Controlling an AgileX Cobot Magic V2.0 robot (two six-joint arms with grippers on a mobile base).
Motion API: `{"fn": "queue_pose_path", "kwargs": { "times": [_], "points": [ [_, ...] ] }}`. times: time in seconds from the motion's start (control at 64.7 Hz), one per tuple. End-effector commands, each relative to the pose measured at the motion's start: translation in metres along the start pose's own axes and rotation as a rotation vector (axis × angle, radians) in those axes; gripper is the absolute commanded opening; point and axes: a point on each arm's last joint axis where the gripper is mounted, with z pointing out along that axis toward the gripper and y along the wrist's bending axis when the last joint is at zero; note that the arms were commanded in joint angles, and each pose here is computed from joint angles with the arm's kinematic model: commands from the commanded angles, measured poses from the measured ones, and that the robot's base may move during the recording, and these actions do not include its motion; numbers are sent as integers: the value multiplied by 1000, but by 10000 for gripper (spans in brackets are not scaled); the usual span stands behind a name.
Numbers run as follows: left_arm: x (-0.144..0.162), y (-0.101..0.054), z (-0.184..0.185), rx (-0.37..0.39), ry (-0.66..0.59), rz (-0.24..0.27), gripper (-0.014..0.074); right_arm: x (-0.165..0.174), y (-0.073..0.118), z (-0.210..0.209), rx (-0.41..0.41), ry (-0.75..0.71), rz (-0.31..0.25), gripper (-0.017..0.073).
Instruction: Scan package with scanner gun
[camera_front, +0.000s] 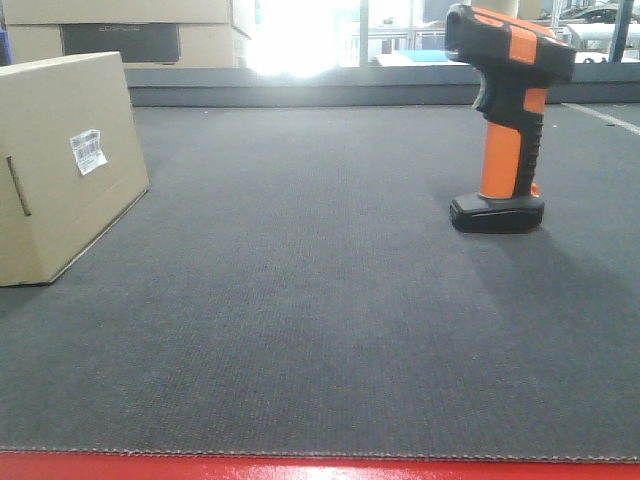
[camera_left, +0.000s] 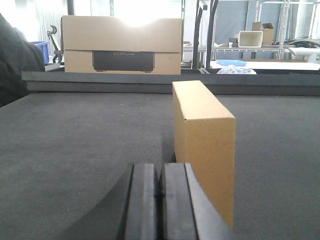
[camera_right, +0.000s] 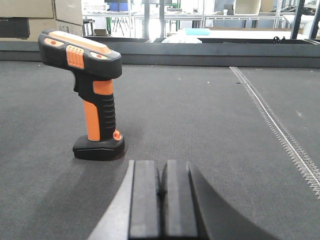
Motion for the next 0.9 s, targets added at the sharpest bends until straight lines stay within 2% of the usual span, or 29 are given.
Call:
{"fn": "queue_pose_path", "kwargs": {
  "times": [0.0, 0.247, 0.417, 0.603, 0.789, 0.881],
  "points": [
    [-3, 0, 0, 5, -24, -1, -111, -2, 0, 0, -2, -18, -3, -153],
    [-3, 0, 0, 5, -26, -1, -111, -2, 0, 0, -2, -25, -2, -153],
    [-3, 0, 0, 5, -28, -1, -111, -8, 0, -1, 2, -85, -2, -153],
    [-7, 0, -1, 6, -67, -1, -111, -10, 0, -1, 4, -108, -2, -153],
    [-24, -1, -3, 10, -257, -2, -111, -17, -1, -2, 9, -193, -2, -153],
    [-37, 0, -5, 8, -301, -2, -111, -42, 1, -8, 5, -261, -2, -153]
  ]
}}
